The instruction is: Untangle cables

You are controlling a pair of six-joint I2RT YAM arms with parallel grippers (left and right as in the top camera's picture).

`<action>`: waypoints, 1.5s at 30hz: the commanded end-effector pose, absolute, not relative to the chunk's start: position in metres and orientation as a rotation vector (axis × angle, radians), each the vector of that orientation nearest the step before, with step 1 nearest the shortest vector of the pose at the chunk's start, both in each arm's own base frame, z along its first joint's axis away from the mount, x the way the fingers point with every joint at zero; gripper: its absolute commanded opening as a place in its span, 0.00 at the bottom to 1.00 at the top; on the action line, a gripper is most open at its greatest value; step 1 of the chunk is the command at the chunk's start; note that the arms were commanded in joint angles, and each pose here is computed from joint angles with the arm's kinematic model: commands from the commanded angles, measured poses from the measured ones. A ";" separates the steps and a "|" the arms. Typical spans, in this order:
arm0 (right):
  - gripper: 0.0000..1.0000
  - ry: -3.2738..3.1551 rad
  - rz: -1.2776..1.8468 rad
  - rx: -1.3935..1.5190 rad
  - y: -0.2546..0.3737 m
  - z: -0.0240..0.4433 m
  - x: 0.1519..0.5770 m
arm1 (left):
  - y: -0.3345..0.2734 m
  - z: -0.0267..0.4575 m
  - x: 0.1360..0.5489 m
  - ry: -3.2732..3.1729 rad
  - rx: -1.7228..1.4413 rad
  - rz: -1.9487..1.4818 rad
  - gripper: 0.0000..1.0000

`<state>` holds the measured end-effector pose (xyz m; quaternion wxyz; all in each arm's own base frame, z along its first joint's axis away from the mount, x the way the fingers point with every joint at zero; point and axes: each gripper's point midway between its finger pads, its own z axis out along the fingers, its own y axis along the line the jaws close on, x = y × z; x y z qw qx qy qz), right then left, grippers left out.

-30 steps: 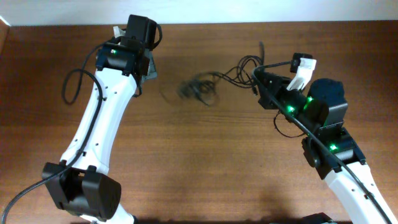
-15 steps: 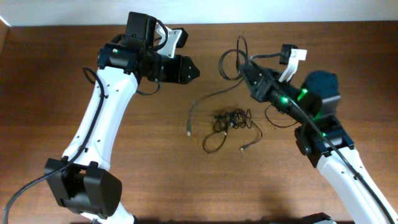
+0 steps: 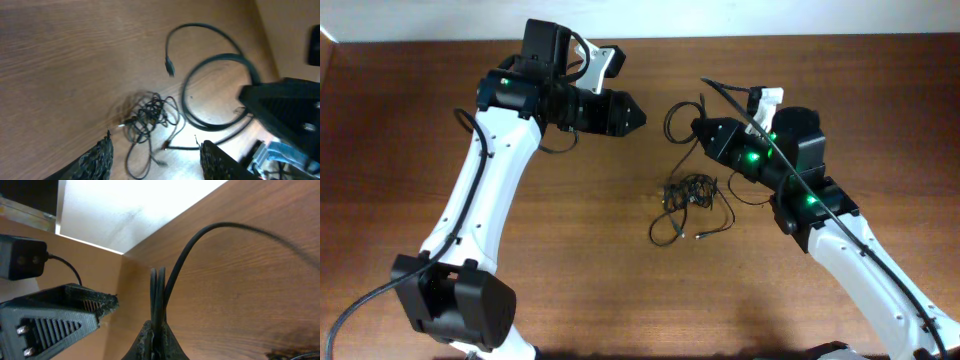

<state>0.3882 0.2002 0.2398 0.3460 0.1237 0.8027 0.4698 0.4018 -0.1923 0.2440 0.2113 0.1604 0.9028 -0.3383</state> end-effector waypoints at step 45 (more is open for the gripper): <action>0.79 2.312 0.729 0.523 0.176 0.164 0.370 | -0.142 0.350 0.405 2.248 0.220 -0.574 0.00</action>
